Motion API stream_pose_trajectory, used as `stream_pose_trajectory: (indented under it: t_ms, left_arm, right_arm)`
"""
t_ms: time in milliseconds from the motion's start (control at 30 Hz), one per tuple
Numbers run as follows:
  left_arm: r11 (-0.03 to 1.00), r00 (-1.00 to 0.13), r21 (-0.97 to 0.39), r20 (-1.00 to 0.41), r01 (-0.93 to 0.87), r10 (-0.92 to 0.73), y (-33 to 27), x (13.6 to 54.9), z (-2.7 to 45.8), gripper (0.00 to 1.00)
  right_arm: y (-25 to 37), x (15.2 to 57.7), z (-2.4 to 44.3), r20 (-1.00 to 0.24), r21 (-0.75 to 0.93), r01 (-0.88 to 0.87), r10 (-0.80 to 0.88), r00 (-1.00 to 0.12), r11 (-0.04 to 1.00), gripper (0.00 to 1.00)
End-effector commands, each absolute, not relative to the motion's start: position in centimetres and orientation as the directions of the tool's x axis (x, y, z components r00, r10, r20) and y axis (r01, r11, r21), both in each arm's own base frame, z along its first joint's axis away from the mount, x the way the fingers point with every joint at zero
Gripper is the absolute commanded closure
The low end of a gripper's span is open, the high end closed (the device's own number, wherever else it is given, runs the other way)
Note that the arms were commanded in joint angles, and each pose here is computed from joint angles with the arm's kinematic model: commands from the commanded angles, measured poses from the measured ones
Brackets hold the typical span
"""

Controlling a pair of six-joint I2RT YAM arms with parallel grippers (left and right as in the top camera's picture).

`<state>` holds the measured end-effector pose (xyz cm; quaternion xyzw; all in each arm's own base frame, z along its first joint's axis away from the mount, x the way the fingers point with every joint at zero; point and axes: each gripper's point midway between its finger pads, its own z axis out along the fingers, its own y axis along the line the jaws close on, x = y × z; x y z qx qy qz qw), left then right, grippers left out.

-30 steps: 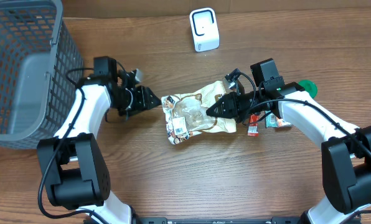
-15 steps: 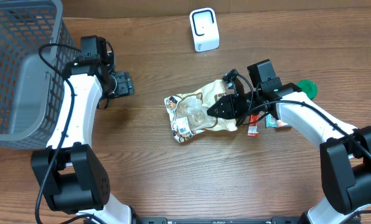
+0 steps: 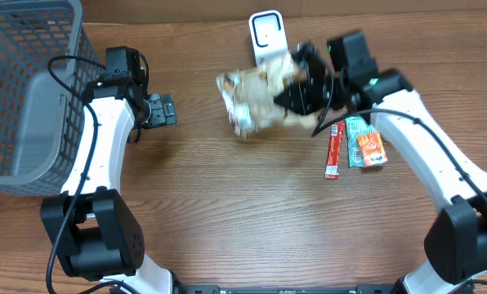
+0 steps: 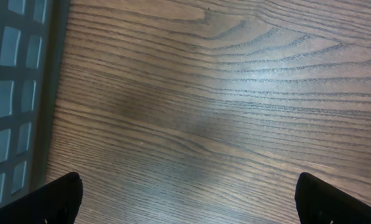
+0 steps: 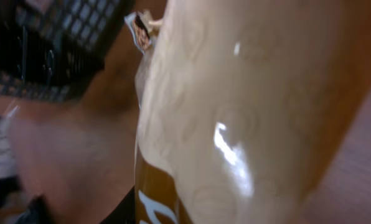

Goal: Scan the item barcode
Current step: 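Lift the brown pouch with the right gripper toward the scanner, then hold the brown pouch in front of the white scanner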

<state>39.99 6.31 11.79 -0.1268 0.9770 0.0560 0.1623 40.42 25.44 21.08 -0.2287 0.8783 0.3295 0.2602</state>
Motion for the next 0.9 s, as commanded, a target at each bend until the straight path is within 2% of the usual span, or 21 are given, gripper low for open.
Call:
stream_pose_trajectory:
  t_ms: [0, 100, 167, 333, 433, 633, 867]
  left_arm:
    - [0.957, -0.898, 0.076, -0.374, -0.279, -0.233, 6.7, 40.4, 13.3, 0.00]
    - [0.957, -0.898, 0.076, -0.374, -0.280, -0.233, 6.8, 40.4, 13.3, 0.00]
    - [0.957, -0.898, 0.076, -0.374, -0.280, -0.233, 6.8, 40.4, 13.3, 0.00]
    - [0.957, -0.898, 0.076, -0.374, -0.279, -0.233, 6.7, 40.4, 13.3, 0.00]
    - [0.957, -0.898, 0.076, -0.374, -0.279, -0.233, 6.7, 40.4, 13.3, 0.00]
    - [0.957, -0.898, 0.076, -0.374, -0.280, -0.233, 6.8, 40.4, 13.3, 0.00]
    - [0.957, -0.898, 0.076, -0.374, -0.279, -0.233, 6.7, 40.4, 13.3, 0.00]
  right_arm:
    - [24.0, 42.9, 28.6, -0.787, 0.104, -0.666, -0.348, -0.509, 0.739, 0.96]
    - [23.0, 44.4, 31.8, -0.796, -0.191, -0.648, -0.503, -0.337, 0.737, 0.96]
    - [23.0, 45.3, 33.2, -0.757, -0.382, -0.627, -0.619, -0.209, 0.679, 0.96]
    - [23.9, 47.4, 34.9, -0.683, -0.593, -0.547, -0.729, -0.048, 0.591, 0.96]
    - [24.3, 49.1, 34.8, -0.646, -0.659, -0.497, -0.763, -0.010, 0.564, 0.96]
    - [24.6, 52.8, 32.7, -0.615, -0.715, -0.407, -0.788, -0.021, 0.569, 0.96]
    - [26.6, 56.7, 29.8, -0.642, -0.725, -0.338, -0.766, 0.017, 0.600, 0.96]
